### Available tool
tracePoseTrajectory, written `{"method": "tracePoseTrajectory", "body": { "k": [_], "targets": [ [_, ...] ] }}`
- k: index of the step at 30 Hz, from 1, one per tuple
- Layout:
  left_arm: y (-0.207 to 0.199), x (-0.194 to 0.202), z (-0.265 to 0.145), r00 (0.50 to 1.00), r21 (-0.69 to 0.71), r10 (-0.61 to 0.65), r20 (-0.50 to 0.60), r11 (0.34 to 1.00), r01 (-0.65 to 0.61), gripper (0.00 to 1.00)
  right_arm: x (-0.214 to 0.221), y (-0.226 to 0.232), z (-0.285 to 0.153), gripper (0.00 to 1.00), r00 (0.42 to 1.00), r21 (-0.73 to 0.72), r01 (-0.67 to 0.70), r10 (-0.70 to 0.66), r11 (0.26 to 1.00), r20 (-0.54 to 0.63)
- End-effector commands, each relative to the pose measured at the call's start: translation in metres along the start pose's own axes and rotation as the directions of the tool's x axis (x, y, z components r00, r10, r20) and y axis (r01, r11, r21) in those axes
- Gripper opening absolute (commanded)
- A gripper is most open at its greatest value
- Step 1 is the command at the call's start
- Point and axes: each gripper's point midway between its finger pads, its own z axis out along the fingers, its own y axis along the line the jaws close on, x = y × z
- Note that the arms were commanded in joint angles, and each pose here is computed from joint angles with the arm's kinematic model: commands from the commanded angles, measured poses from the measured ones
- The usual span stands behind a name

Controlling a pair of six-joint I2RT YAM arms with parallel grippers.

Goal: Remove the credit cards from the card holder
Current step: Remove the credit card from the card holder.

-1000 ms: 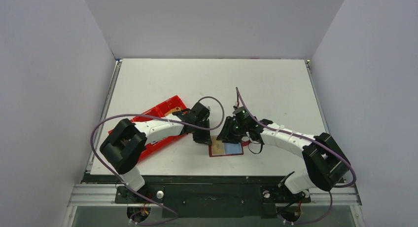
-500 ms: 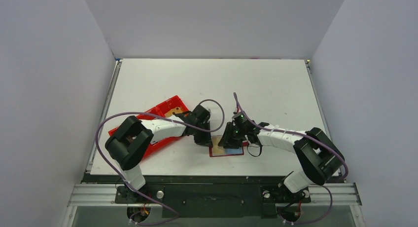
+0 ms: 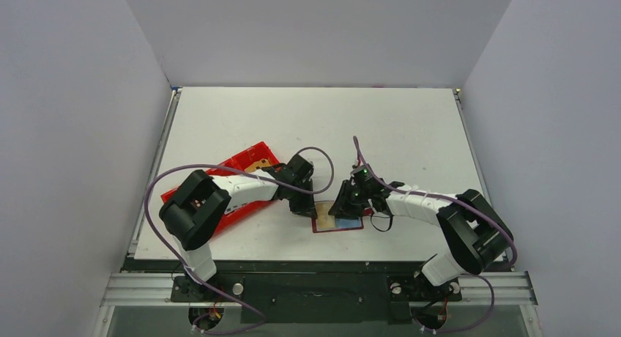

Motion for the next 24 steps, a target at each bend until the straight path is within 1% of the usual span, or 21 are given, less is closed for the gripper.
{"method": "tracePoseTrajectory", "body": {
  "k": [1,3,4,5,9,11,16,24],
  "targets": [
    [0.035,0.009,0.018,0.999,-0.136,-0.015,-0.028,0.991,0.011,0.00,0.000,0.001,0.004,0.24,1.000,-0.043,-0.004,0.004,0.999,0.003],
    [0.036,0.010,0.019,0.999,-0.138,-0.018,-0.032,0.990,0.014,0.00,0.002,0.002,0.007,0.13,1.000,-0.066,-0.026,0.026,0.998,-0.001],
    [0.038,0.011,0.020,0.999,-0.142,-0.020,-0.037,0.990,0.015,0.00,-0.001,0.007,0.007,0.12,0.999,-0.097,-0.035,0.036,0.995,0.007],
    [0.038,0.012,0.021,0.999,-0.144,-0.023,-0.039,0.989,0.017,0.00,0.001,0.003,0.008,0.11,0.999,-0.099,-0.050,0.051,0.994,0.003],
    [0.040,0.013,0.022,0.999,-0.149,-0.027,-0.043,0.989,0.020,0.00,0.000,0.003,0.008,0.10,0.996,-0.152,-0.093,0.094,0.984,0.000],
    [0.039,0.013,0.022,0.999,-0.149,-0.026,-0.045,0.989,0.019,0.00,-0.005,0.006,0.006,0.10,0.994,-0.188,-0.103,0.108,0.977,0.016],
    [0.041,0.014,0.023,0.998,-0.159,-0.032,-0.050,0.987,0.024,0.00,-0.009,0.004,0.004,0.00,0.990,-0.217,-0.131,0.140,0.967,0.028],
    [0.049,0.016,0.026,0.997,-0.193,-0.042,-0.058,0.981,0.030,0.00,-0.016,0.000,-0.002,0.00,0.982,-0.243,-0.152,0.174,0.958,0.069]
  ]
}}
